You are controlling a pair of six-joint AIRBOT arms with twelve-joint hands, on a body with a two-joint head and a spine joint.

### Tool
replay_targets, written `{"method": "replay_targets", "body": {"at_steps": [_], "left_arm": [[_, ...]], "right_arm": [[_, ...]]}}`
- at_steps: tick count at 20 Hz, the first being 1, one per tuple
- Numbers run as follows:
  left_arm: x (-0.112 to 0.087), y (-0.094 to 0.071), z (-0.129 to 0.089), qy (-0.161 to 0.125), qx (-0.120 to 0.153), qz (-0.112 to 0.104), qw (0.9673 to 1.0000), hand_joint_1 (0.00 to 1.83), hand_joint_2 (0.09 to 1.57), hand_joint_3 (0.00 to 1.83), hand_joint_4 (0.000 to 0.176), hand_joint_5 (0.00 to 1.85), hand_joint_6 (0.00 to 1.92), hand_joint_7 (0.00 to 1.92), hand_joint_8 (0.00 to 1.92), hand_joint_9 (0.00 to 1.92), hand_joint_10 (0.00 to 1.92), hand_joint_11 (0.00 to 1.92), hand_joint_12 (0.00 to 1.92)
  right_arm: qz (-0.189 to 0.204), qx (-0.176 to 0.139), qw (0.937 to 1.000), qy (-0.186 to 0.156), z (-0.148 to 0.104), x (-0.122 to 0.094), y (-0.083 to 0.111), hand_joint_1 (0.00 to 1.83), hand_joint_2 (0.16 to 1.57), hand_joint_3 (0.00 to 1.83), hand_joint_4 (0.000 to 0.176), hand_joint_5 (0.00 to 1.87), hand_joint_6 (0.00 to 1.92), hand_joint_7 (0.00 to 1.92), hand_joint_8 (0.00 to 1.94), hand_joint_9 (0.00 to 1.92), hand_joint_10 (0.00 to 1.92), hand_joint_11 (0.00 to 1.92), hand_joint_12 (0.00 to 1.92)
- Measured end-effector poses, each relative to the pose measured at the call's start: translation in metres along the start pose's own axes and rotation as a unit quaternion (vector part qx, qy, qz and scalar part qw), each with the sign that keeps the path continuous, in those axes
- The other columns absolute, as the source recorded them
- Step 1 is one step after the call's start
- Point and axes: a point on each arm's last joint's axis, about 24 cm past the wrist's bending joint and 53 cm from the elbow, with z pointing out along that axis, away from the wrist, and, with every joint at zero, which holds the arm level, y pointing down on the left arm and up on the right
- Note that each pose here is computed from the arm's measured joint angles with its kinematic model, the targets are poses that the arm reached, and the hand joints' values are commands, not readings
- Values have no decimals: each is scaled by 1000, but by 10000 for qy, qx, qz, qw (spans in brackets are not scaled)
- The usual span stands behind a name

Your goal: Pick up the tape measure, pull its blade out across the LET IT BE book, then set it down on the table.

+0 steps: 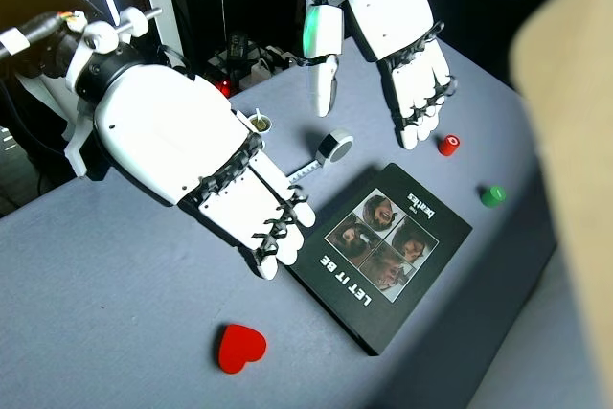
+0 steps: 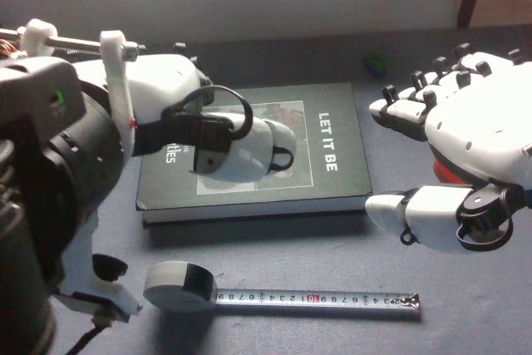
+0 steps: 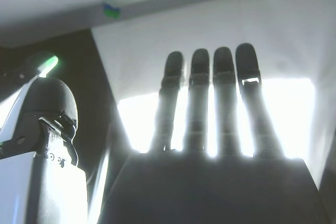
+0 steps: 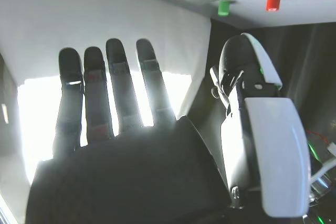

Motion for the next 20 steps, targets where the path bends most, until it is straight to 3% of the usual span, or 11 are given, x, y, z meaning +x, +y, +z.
{"method": "replay_targets", "body": {"at_steps": [2, 6, 9, 12, 15, 16, 18, 20], "left_arm": [[-5, 1, 1, 50, 103, -114, 9999, 167, 1081, 0, 1, 236, 4, 239, 0, 227, 6, 0, 732], [-27, 7, 2, -24, 421, -282, 9987, 556, 966, 0, 0, 263, 3, 242, 0, 181, 0, 0, 626], [-34, 26, 4, 58, 522, -523, 9972, 725, 1014, 7, 0, 275, 5, 256, 6, 209, 6, 0, 678], [-41, 32, 6, 141, 844, -678, 9940, 932, 1037, 1, 0, 496, 11, 464, 7, 343, 9, 22, 849], [-31, 23, 10, 502, 1161, -738, 9892, 1002, 1061, 1, 0, 668, 8, 672, 5, 554, 14, 224, 868], [-15, 14, 6, 855, 1440, -738, 9831, 1019, 1067, 1, 0, 701, 4, 697, 1, 585, 6, 283, 845], [-4, 14, 4, 1038, 1544, -596, 9807, 1031, 1073, 1, 0, 732, 5, 743, 4, 630, 9, 295, 827], [6, 22, 5, 1152, 1526, -343, 9809, 1036, 1069, 0, 0, 741, 5, 759, 6, 651, 12, 296, 821]], "right_arm": [[4, 8, 10000, 0, 0, 0, 0, 131, 1183, 4, 43, 186, 0, 186, 1, 179, 1, 0, 678], [-63, 12, 10000, 8, 0, 1, -1, 121, 1191, 1, 42, 184, 1, 216, 6, 208, 7, 0, 791], [-78, 20, 10000, 28, 0, 2, -2, 120, 1201, 2, 34, 219, 6, 282, 10, 246, 10, 0, 844], [-111, -2, 9999, 36, 0, 3, -1, 143, 1215, 4, 24, 220, 2, 271, 2, 250, 5, 0, 903], [-121, -7, 9999, 39, 0, 3, 0, 156, 1216, 1, 24, 207, 2, 297, 6, 271, 7, 0, 980], [-125, -8, 9999, 36, 0, 3, 0, 160, 1216, 0, 24, 220, 4, 303, 4, 277, 6, 0, 1006], [-174, 3, 9998, 41, 0, 4, -1, 176, 1211, 0, 24, 228, 6, 308, 5, 272, 3, 0, 992], [-165, 11, 9998, 66, 0, 5, -2, 175, 1214, 0, 22, 266, 12, 343, 9, 322, 16, 13, 1030]]}}
